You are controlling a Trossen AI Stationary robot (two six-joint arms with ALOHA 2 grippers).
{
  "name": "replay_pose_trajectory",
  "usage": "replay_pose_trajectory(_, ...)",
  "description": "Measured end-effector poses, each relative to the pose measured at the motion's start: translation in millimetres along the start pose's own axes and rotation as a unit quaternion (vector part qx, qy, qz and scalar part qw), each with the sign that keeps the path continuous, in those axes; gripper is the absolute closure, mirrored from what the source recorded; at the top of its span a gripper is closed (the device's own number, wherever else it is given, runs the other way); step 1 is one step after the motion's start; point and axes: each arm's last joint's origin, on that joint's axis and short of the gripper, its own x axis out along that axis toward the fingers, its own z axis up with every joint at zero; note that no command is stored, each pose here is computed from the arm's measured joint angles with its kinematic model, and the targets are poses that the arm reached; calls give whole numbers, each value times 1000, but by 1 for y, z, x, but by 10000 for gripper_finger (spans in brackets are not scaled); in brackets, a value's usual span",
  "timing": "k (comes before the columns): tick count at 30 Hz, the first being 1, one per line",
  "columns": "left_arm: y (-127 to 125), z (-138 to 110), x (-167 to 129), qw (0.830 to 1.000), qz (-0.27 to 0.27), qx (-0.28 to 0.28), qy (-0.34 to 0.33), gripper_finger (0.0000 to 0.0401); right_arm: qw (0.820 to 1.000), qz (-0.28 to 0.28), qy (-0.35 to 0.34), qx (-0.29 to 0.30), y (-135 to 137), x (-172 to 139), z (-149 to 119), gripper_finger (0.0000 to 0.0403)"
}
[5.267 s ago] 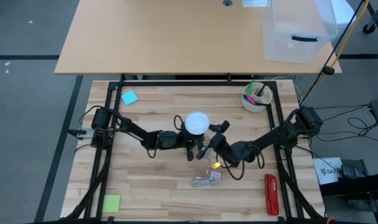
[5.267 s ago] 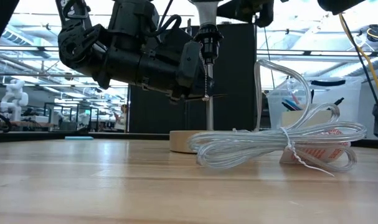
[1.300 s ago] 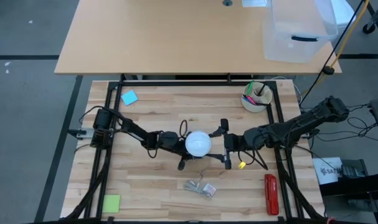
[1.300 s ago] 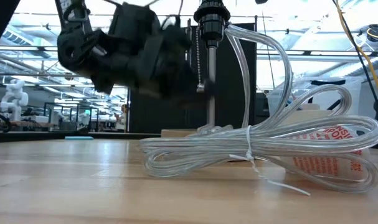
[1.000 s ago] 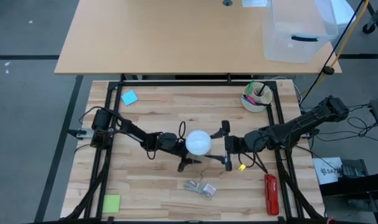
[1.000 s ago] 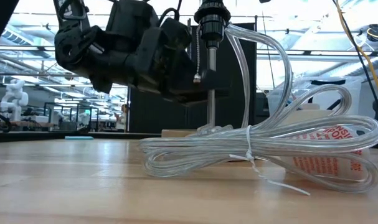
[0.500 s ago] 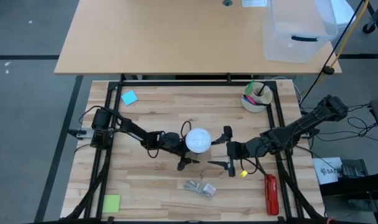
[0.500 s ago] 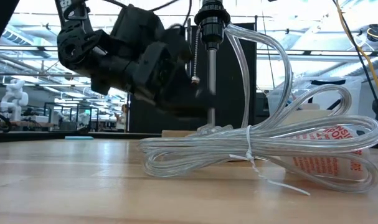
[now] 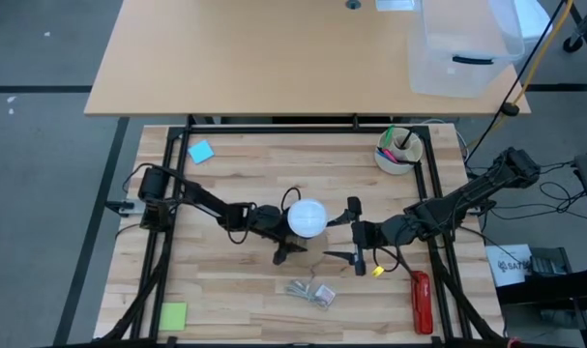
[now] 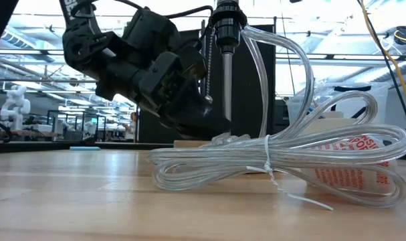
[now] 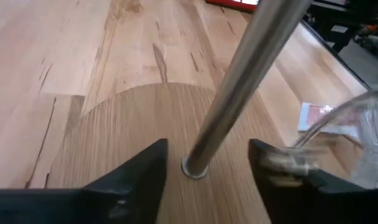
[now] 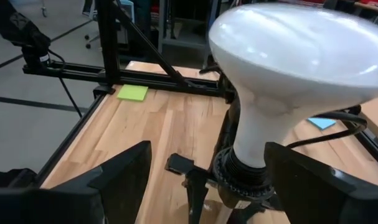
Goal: Screw lightbulb
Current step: Remove the lightbulb from the lamp
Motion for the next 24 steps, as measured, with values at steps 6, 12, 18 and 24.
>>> replay_pose_trajectory(6,-5,3,-16,999,22,-7,26,283,1000,0,1,-1,0,0,0,97)
replay_pose_trajectory(12,-14,8,-29,997,63,-6,46,381,1000,0,1,-1,0,0,0,97)
replay_pose_trajectory(18,-29,22,-46,995,84,4,48,399,1000,2,3,-1,2,-1,0,97)
replay_pose_trajectory(24,-47,36,-75,990,124,22,59,400,1000,6,6,1,4,-2,-1,97)
